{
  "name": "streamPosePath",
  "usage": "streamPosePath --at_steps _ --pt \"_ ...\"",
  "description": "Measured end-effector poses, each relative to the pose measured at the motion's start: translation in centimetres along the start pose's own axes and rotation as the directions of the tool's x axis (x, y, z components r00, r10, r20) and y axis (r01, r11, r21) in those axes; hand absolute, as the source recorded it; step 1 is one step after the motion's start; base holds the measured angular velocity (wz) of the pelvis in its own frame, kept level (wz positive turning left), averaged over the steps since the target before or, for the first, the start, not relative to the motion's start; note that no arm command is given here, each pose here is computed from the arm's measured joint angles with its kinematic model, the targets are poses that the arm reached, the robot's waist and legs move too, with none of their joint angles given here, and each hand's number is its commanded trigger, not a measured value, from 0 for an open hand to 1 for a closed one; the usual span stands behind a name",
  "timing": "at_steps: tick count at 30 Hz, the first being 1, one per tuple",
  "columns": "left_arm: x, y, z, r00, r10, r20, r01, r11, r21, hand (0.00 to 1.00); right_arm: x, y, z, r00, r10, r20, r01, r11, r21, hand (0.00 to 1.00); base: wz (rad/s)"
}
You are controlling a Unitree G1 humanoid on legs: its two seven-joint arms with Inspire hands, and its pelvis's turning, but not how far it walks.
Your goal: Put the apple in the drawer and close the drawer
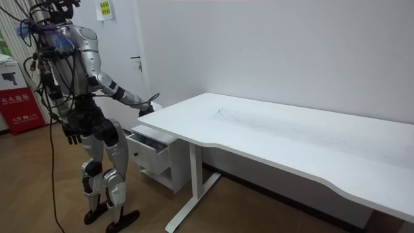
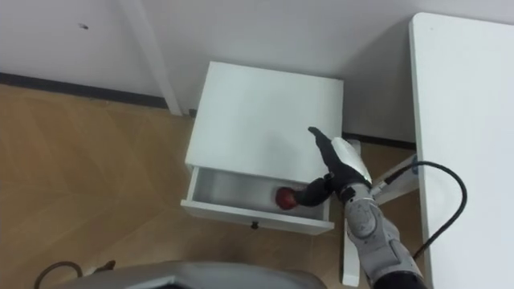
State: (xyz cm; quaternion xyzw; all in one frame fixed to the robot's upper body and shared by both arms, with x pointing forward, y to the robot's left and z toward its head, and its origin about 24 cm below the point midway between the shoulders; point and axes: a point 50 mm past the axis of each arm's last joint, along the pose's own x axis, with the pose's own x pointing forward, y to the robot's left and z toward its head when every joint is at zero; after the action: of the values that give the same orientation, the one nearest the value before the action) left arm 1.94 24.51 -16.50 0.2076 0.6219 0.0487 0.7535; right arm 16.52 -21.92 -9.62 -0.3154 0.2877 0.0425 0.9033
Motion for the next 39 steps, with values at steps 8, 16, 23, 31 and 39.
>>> streamPosePath --at_steps 8,16,23,31,39 --pt "0.0 0.2 -0.2 0.999 0.027 -0.018 -0.028 0.999 -0.046 0.00 -2.8 -1.7 -7.9 0.899 -0.197 -0.391 0.281 0.944 0.171 0.00 -0.03" --pt "0.3 1.5 0.1 0.998 0.054 -0.045 -0.055 0.998 -0.027 0.00 -5.1 -1.7 -11.9 0.780 -0.171 -0.602 0.359 0.910 0.207 0.00 -0.10" --pt "0.0 1.3 -0.7 0.998 0.053 -0.041 -0.055 0.997 -0.052 0.00 -5.7 0.3 -12.3 0.762 -0.077 -0.643 0.301 0.921 0.247 0.00 -0.07" --pt "0.1 0.9 0.2 0.998 0.061 -0.012 -0.062 0.994 -0.088 0.00 -5.5 2.2 -12.0 0.776 0.020 -0.631 0.229 0.922 0.311 0.00 -0.02" --pt "0.2 1.1 0.7 0.998 0.059 -0.008 -0.059 0.994 -0.093 0.00 -6.3 3.5 -12.4 0.761 0.120 -0.637 0.147 0.925 0.350 0.00 -0.02"
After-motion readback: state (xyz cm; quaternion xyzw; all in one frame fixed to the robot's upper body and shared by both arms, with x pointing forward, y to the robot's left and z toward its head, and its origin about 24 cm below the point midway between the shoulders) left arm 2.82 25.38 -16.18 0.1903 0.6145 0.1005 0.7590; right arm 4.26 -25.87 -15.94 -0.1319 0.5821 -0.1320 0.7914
